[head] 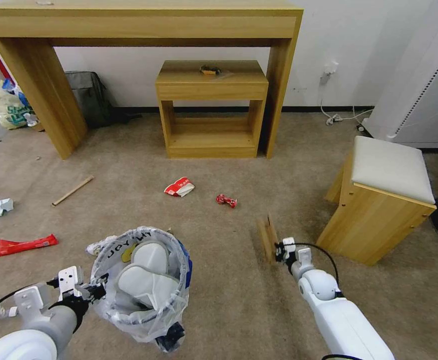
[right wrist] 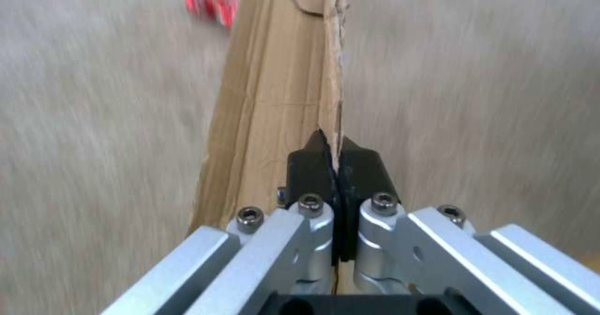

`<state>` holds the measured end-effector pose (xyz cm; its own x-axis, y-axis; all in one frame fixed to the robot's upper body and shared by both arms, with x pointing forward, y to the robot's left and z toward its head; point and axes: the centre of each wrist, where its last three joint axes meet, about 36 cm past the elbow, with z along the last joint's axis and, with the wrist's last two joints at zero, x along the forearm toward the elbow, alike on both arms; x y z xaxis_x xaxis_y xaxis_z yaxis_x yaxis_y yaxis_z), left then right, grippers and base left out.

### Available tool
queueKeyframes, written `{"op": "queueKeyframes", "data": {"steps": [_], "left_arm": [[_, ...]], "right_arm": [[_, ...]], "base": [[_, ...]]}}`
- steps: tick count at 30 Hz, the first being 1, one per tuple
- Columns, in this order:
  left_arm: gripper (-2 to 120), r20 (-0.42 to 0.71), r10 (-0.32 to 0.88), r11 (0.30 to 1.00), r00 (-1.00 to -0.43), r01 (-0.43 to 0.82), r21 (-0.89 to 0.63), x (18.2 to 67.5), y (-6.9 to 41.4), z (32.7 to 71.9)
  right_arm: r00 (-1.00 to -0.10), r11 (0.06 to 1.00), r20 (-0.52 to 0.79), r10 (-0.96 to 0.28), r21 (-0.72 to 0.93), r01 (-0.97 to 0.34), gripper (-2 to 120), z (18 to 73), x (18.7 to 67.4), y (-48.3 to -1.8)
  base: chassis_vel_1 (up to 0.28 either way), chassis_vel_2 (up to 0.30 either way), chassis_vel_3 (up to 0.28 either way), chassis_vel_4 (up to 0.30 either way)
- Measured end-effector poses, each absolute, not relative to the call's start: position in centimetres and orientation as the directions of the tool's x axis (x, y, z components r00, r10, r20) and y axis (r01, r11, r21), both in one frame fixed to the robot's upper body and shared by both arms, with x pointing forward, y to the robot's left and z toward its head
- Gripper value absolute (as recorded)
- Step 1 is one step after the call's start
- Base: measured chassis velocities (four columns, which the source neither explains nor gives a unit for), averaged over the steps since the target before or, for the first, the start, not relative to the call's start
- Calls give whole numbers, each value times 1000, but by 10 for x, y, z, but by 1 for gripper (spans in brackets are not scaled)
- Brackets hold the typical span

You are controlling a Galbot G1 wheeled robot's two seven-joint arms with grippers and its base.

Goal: Pick up the trash bin and place the garbage on the floor into it.

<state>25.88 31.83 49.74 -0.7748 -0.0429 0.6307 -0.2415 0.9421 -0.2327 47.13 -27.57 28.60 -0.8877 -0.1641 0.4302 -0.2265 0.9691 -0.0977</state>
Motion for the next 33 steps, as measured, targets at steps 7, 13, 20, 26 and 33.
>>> {"op": "queueKeyframes", "data": {"steps": [7,13,20,26,33], "left_arm": [[0,634,-56,945,-771,-246,-217,263,320,493],[0,634,-62,947,-771,-245,-206,268,319,489],[0,636,-65,950,-769,-243,-197,272,319,487],[0,637,-64,953,-768,-236,-189,274,315,485],[0,639,-63,956,-767,-229,-182,273,311,485]], "right_arm": [[-921,930,252,-297,-143,-339,0,371,472,-271],[-855,851,131,-503,-98,-516,0,451,441,-237],[-714,714,-8,-701,-17,-700,0,494,408,-193],[-550,550,-56,-834,12,-835,0,499,391,-147],[-437,437,-13,-899,-7,-899,0,471,398,-100]], "base": [[0,0,0,0],[0,0,0,0],[0,0,0,0],[0,0,0,0],[0,0,0,0]]}}
